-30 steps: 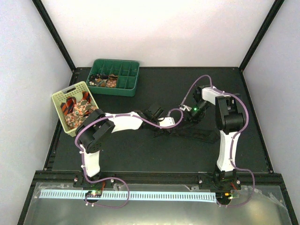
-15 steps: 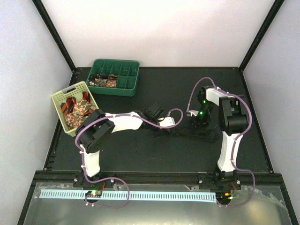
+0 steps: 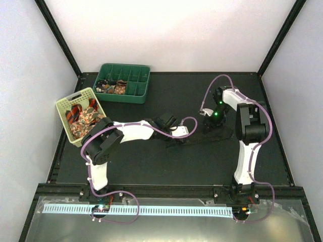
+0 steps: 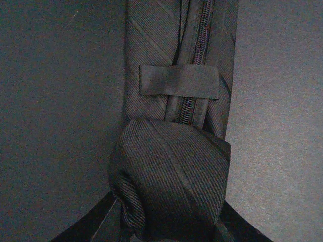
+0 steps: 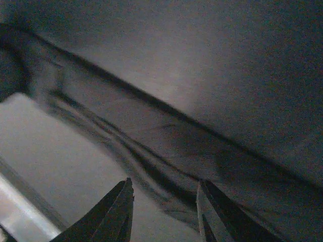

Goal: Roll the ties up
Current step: Roll the tie at the center of the board.

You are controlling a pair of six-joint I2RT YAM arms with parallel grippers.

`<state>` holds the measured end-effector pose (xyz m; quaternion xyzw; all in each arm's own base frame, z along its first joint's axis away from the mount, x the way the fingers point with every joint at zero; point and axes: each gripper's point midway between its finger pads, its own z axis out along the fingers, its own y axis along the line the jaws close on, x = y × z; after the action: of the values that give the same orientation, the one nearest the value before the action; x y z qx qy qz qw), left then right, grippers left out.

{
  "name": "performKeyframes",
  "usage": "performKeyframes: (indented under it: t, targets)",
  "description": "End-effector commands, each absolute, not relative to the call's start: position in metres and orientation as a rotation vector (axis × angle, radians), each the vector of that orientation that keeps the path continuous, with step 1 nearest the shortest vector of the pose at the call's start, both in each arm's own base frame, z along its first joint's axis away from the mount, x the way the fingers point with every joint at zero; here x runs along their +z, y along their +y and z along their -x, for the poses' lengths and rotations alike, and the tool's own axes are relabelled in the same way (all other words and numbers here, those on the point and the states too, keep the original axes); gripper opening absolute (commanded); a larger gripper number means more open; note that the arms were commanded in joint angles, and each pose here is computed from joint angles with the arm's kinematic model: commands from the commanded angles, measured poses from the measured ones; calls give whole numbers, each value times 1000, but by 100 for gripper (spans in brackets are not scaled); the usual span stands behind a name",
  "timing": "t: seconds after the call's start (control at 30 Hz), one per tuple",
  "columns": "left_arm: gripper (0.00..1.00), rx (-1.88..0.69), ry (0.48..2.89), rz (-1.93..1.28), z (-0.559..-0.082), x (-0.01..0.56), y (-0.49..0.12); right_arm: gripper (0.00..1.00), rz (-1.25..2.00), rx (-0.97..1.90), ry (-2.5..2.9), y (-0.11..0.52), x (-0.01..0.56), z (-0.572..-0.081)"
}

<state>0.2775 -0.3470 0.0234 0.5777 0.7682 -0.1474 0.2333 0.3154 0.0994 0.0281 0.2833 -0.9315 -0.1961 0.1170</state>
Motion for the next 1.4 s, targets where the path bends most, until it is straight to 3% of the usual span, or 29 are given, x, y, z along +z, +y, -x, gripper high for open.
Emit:
performKeyframes:
  t: [0.0,0.1,0.37,0.9,1.13,1.3,1.37]
  targets:
    - [28,-330,2224,-1626,-267,-5,-329,37,-678,-957,-2790,142,72,-319]
    - [28,-328,2227,-1624,-267,-6,-329,36,-508,-1205,-2715,173,81,-316]
    - [28,-320,2243,-1623,-267,-9,-329,34,-344,-1434,-2506,227,69,-296]
    - [28,-318,2257,-1617,-266,-10,-328,41,-338,-1241,-2557,239,26,-281]
    - [28,-318,2261,-1622,-265,-12,-328,25,-361,-1182,-2567,237,10,-282]
    - [29,-317,2268,-1619,-265,-13,-329,3,-381,-1124,-2572,230,0,-278]
    - [30,-313,2268,-1616,-265,-12,-328,2,-396,-1117,-2583,229,1,-277]
